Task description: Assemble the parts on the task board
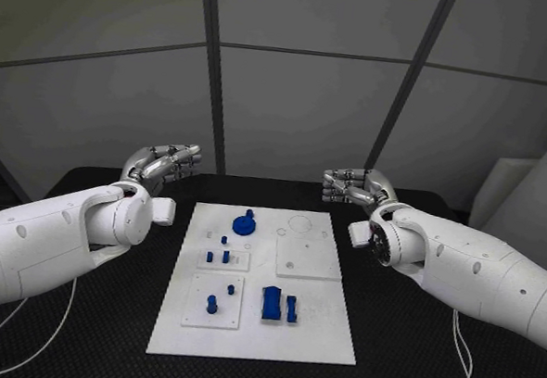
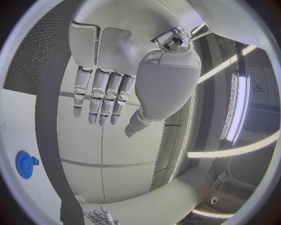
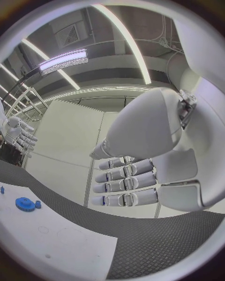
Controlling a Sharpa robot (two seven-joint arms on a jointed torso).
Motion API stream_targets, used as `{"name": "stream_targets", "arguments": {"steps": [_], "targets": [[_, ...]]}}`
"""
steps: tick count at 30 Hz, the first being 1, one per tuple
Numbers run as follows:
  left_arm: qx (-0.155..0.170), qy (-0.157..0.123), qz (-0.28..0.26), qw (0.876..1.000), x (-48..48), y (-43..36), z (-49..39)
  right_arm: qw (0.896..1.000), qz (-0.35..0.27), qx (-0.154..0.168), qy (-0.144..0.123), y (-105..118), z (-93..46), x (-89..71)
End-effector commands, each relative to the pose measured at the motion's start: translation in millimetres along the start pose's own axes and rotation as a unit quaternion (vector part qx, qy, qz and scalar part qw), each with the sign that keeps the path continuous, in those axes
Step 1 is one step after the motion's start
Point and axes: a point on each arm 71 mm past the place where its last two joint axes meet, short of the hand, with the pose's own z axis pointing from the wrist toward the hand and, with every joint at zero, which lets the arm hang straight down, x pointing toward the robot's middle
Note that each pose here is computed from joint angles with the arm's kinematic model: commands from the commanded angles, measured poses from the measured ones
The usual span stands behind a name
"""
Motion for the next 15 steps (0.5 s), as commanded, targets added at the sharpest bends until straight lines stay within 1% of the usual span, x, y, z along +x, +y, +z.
{"name": "stream_targets", "arguments": {"steps": [1,3,7,12,14,15], "targets": [[0.0,0.002,0.002,1.0,0.1,-0.6,-1.2,1.0,-0.002,0.0,-0.002,0,-1.8,-1.4],[0.001,0.002,0.005,1.0,3.0,-0.3,-2.9,1.0,0.001,-0.003,-0.004,1,-3.6,-0.1],[0.004,0.001,0.012,1.0,12.1,0.7,-8.5,1.0,0.01,-0.011,-0.01,3,-9.3,4.0],[0.014,-0.002,0.033,0.999,36.0,2.7,-25.8,0.999,0.034,-0.028,-0.026,9,-26.4,14.7],[0.02,-0.003,0.043,0.999,46.9,3.3,-34.9,0.998,0.045,-0.034,-0.034,12,-35.4,19.7],[0.024,-0.004,0.049,0.998,54.6,3.5,-41.9,0.997,0.053,-0.039,-0.04,14,-43.1,23.6]]}}
